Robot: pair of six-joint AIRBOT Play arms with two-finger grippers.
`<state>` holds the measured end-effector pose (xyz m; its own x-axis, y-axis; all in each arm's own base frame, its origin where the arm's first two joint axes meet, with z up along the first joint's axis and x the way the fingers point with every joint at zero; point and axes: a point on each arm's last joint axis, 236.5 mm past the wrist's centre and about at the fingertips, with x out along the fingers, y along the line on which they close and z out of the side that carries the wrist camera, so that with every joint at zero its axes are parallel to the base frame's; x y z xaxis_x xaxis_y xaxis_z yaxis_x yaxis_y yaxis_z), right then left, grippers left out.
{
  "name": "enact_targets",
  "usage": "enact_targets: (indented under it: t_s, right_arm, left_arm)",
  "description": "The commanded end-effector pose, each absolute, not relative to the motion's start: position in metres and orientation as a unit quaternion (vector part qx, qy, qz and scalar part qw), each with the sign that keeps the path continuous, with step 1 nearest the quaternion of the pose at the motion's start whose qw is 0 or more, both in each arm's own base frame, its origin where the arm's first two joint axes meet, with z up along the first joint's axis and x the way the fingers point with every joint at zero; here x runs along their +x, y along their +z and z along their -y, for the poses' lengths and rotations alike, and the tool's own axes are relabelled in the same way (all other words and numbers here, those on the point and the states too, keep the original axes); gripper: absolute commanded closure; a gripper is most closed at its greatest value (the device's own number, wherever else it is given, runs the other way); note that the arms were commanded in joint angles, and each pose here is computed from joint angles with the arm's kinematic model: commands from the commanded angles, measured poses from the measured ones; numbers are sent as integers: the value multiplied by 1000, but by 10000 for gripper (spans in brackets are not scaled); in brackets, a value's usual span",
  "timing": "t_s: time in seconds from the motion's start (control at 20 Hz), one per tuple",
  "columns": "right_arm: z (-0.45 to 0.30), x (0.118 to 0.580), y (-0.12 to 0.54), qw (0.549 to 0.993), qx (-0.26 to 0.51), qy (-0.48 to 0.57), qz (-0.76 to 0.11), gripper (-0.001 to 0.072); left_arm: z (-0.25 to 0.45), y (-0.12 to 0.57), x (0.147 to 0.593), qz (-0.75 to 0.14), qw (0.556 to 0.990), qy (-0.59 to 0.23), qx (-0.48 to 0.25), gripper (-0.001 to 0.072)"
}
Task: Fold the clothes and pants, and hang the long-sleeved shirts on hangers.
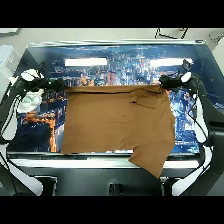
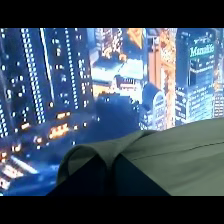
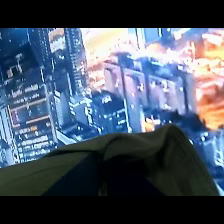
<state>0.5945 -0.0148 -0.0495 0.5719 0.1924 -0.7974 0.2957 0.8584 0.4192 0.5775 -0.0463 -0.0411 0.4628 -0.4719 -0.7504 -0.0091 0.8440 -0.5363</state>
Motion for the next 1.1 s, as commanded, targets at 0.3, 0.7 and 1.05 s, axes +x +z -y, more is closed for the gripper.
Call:
enact_targets:
  t_s: [0.3,0.7,1.05]
  right_arm:
    - [26,449,-1,719,225,5,-658,671]
    - [17,388,-53,632,227,-8,-741,671]
    - [30,362,-50,600,193,-21,-776,671]
  left_arm:
    - [55,-19,437,-701,632,-236,-234,681]
    - [57,-58,383,-784,549,-196,-214,682]
    - [42,-55,374,-795,555,-174,-171,682]
